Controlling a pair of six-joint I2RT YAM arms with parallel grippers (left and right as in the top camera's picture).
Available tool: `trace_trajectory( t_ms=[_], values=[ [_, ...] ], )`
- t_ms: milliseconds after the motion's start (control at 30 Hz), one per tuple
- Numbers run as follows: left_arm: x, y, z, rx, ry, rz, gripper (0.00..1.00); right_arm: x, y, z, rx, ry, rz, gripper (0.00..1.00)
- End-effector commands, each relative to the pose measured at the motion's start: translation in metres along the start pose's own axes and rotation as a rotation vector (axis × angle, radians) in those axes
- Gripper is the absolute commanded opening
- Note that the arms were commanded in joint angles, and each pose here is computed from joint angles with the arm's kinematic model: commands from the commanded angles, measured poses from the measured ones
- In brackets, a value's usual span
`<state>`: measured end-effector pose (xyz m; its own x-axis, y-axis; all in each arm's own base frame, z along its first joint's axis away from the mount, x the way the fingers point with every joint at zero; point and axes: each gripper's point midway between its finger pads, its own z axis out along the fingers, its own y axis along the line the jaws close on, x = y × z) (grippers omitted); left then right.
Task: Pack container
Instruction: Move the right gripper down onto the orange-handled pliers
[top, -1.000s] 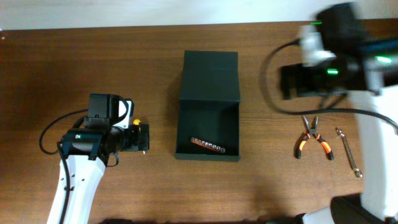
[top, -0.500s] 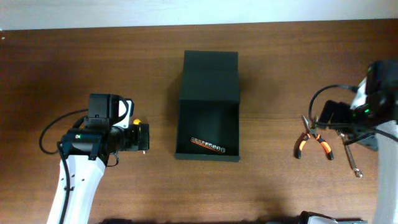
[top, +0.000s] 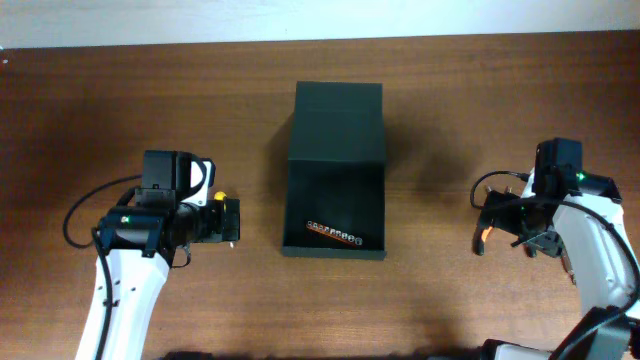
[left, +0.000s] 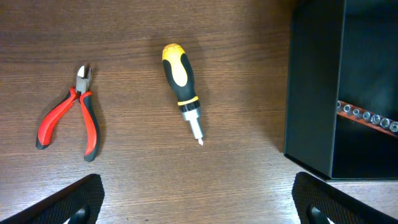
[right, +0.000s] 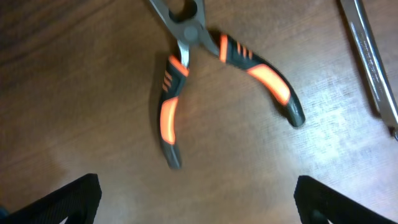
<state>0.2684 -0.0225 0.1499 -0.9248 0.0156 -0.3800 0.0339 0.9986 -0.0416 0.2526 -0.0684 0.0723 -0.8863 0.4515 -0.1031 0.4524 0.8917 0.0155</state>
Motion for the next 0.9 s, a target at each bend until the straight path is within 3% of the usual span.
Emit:
trace_trajectory(
  t_ms=[0, 667, 767, 867],
  values=[
    [-0.007, 0.000, -0.009, -0.002, -0.034, -0.004, 0.99, -0.002, 0.000, 0.013, -0.001, 0.018, 0.015, 0.99],
    [-0.007, 0.000, -0.009, -0.001, -0.035, -0.004, 0.99, -0.008, 0.004, 0.085, 0.010, 0.144, 0.015, 0.99],
    [-0.007, 0.000, -0.009, -0.001, -0.035, -0.004, 0.99, -0.009, 0.004, 0.087, 0.010, 0.143, 0.015, 0.86],
    [-0.007, 0.000, -0.009, -0.001, -0.035, -0.004, 0.99, -0.009, 0.005, 0.087, 0.009, 0.140, 0.015, 0.62]
  ],
)
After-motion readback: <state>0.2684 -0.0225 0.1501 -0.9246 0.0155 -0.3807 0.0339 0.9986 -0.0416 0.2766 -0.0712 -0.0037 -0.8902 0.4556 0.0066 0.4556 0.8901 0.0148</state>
